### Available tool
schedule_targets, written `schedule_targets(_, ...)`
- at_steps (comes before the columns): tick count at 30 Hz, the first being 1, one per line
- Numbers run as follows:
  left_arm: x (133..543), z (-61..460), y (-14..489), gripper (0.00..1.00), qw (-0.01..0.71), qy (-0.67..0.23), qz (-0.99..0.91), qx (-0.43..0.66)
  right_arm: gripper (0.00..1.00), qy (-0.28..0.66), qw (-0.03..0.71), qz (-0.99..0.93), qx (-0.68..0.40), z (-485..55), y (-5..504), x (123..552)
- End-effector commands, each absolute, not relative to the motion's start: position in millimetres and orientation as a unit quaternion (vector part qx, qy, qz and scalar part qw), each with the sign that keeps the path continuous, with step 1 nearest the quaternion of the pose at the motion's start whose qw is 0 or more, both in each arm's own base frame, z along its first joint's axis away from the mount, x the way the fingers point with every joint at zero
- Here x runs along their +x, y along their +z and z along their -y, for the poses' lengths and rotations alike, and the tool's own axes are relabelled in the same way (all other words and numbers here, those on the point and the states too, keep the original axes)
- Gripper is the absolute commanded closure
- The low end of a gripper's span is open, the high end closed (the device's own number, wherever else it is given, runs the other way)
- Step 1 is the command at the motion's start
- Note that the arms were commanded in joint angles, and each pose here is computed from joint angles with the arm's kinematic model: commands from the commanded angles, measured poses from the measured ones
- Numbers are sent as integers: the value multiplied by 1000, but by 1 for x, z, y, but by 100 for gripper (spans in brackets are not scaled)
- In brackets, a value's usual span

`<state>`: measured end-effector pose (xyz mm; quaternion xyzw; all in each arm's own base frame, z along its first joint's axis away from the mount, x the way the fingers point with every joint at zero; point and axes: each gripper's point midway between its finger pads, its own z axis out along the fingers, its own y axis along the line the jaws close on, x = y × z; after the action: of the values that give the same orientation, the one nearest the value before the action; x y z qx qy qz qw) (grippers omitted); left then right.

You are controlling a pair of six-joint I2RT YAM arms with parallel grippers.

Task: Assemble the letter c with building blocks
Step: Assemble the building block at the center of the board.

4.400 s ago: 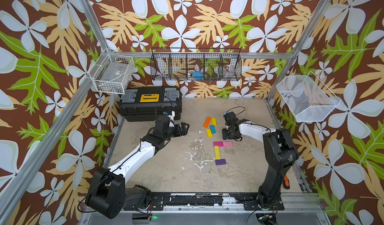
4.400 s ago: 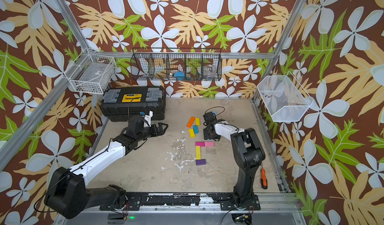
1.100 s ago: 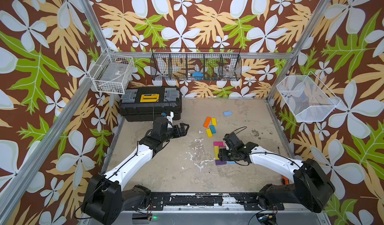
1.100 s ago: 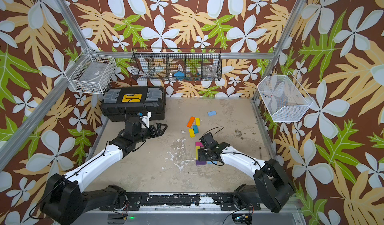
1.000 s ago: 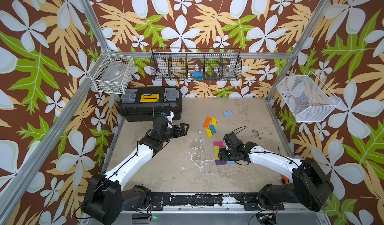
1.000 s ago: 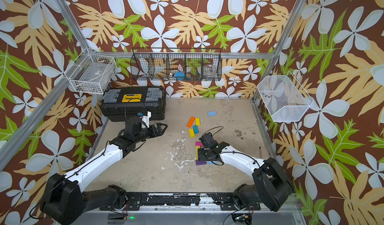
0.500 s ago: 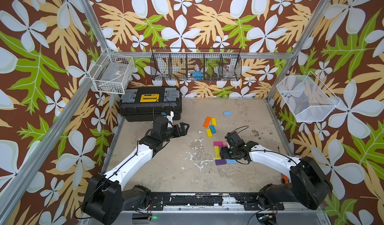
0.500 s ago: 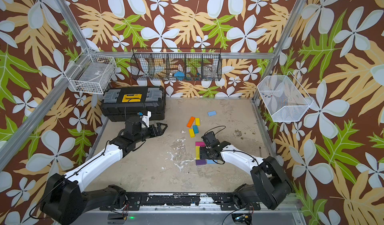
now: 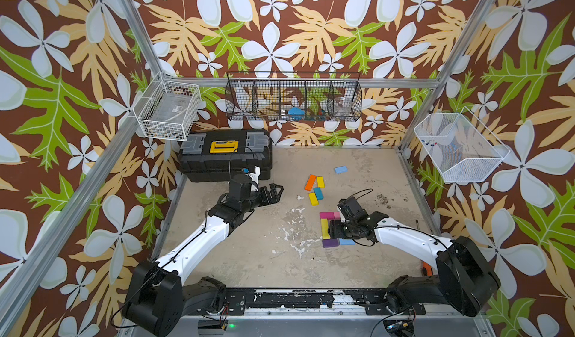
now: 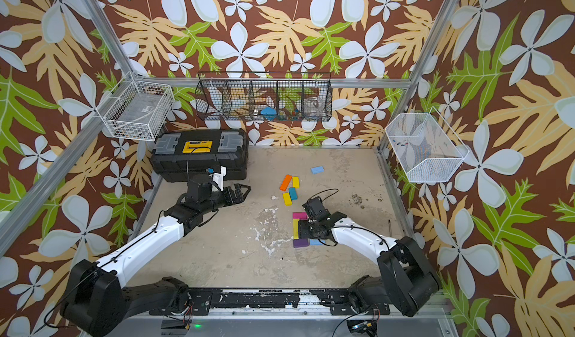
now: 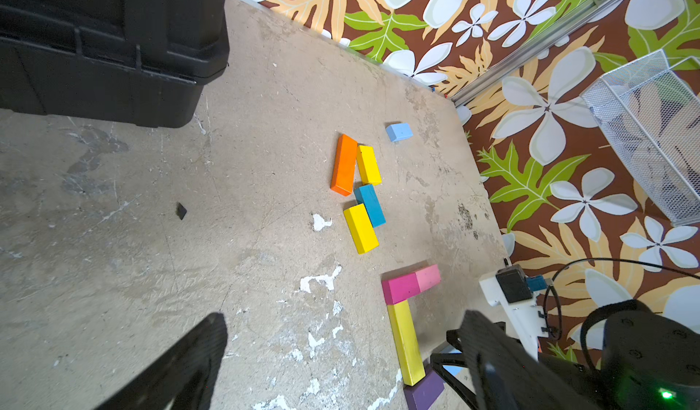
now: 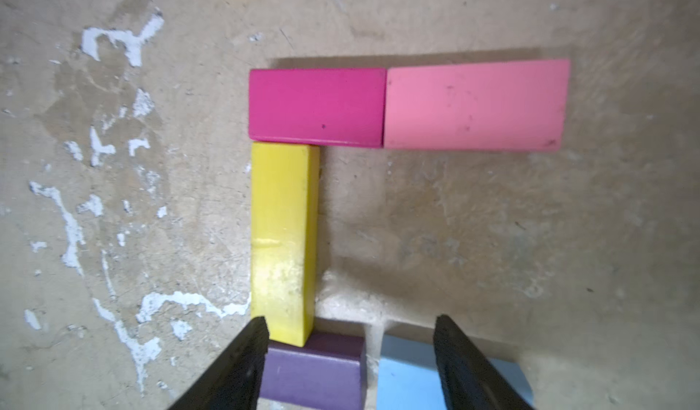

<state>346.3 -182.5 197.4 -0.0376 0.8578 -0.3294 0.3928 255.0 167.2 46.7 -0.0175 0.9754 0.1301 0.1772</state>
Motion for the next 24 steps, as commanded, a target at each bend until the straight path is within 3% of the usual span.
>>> schedule_targets(1, 348, 182, 199, 0, 398, -329, -856, -35, 30, 146, 181, -972, -28, -177, 53, 259)
schedule_targets(24, 349, 182, 200, 0, 399, -330, -855, -37, 30, 158, 158, -973, -52, -202, 38, 249)
